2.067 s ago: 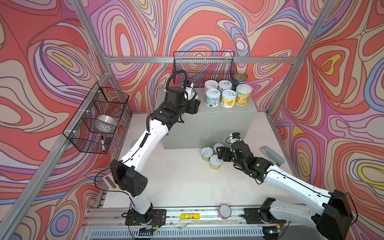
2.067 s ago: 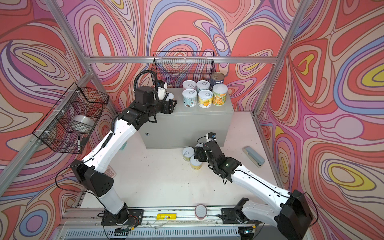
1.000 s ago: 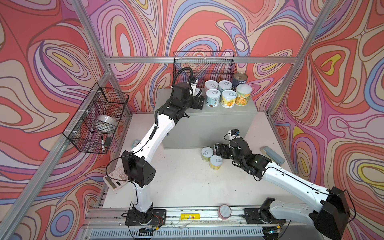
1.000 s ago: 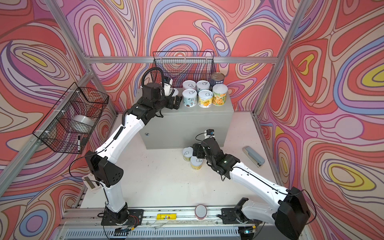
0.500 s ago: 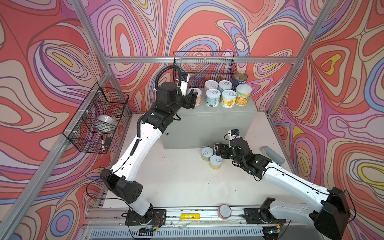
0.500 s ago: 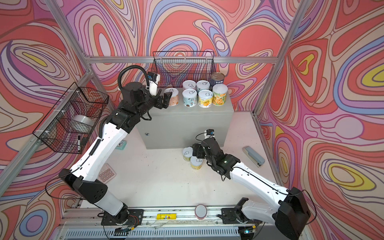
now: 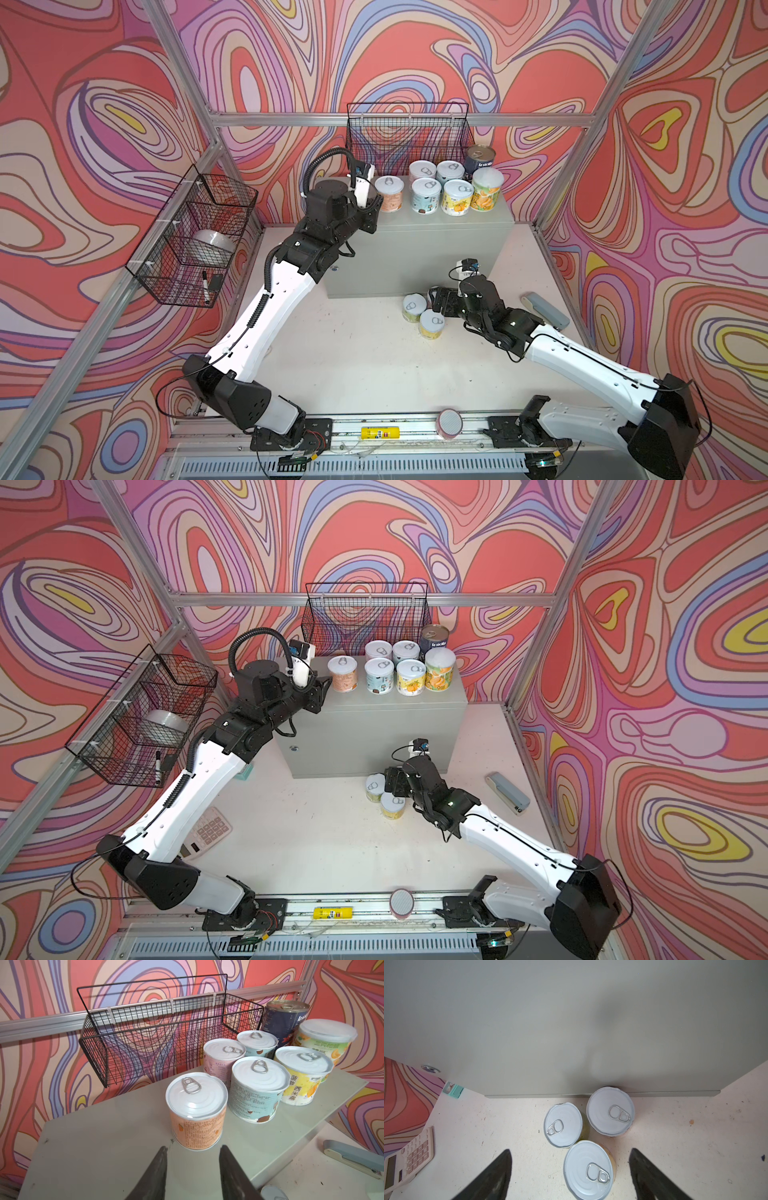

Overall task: Place and organize the canned foods onto the counter
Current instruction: 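Lower the orange-labelled can beside the pink can near the wire basket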

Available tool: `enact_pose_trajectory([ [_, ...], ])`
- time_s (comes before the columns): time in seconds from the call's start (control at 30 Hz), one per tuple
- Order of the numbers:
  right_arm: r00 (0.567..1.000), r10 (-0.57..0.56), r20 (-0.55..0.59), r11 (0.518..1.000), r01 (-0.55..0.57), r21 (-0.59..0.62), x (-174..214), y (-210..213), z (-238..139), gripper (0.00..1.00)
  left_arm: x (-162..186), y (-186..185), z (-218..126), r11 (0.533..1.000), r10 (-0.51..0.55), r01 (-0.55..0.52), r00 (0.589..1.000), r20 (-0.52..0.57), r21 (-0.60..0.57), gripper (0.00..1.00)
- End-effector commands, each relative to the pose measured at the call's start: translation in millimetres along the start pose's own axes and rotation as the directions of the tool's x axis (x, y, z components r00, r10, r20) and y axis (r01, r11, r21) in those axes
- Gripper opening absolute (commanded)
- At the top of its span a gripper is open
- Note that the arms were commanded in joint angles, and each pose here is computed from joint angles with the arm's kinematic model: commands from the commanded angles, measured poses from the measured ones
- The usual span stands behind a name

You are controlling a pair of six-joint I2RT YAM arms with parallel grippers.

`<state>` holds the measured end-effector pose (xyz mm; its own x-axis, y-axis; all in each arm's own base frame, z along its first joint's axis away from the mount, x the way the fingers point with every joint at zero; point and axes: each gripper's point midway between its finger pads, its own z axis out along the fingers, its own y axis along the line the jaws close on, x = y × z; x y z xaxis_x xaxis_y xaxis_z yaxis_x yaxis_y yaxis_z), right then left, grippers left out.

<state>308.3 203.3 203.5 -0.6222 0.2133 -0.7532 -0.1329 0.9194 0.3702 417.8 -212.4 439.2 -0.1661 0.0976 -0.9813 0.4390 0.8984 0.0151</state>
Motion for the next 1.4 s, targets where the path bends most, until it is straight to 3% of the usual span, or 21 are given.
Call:
enact_pose_trajectory([
  [0.0,1.000,0.008,0.023,1.000,-0.008,-0.006,-8.6,4.1,-3.1,0.91,2.3,-6.9,5.0,0.999,-0.016,0.016,1.000,0.011,0.036,0.51],
  [0.53,0.999,0.013,0.039,1.000,-0.014,0.021,-8.8,-4.5,-9.8,0.91,16.9,-14.2,44.8,0.995,-0.042,0.041,0.999,-0.001,0.087,0.41],
  [1.37,0.999,-0.004,0.036,0.999,0.003,0.046,-9.8,-7.8,-10.6,0.91,24.7,-4.3,94.1,0.998,-0.051,0.052,0.999,-0.020,0.047,0.41],
])
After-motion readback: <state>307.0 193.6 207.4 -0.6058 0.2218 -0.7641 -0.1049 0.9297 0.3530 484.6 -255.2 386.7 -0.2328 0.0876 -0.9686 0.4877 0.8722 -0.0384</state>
